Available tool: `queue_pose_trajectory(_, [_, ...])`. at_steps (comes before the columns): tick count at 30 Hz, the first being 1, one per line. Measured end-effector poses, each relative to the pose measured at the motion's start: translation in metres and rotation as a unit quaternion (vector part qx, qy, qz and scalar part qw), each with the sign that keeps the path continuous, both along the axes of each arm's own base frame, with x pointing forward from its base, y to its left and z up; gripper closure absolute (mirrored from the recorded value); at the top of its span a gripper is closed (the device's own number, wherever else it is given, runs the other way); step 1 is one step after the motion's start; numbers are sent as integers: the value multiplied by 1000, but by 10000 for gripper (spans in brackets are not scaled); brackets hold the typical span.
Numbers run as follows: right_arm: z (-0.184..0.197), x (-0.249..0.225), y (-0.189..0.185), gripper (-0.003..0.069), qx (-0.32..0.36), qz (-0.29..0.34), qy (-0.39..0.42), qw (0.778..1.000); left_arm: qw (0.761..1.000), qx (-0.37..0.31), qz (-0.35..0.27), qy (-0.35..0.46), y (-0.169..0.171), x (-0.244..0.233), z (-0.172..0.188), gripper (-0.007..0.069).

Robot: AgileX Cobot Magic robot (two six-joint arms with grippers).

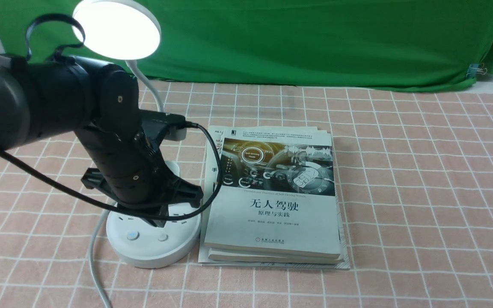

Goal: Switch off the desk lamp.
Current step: Use the left arm to press the button switch on the lamp holder

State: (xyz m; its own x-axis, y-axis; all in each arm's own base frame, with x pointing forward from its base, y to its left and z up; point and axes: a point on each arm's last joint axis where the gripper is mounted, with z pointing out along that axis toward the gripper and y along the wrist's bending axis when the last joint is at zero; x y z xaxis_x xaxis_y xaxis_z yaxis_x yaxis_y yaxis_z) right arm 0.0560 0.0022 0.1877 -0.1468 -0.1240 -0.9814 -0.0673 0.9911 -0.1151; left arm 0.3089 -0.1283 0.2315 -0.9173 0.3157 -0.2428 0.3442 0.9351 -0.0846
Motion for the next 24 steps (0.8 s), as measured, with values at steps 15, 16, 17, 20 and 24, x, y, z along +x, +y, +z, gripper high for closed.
queue_pose_trajectory(15, [0,0,0,419,0,0,0,1000,999,21,0,48,-4,11,-37,620])
queue_pose_trajectory(16, [0,0,0,419,0,0,0,1000,999,20,-1,43,-4,11,-34,620])
queue_pose_trajectory(17, [0,0,0,419,0,0,0,1000,999,21,-2,41,-3,10,-31,620])
queue_pose_trajectory(20, [0,0,0,419,0,0,0,1000,1000,16,-2,16,0,4,-10,620])
queue_pose_trajectory(24, [0,0,0,419,0,0,0,1000,1000,7,-1,-7,2,-1,7,620])
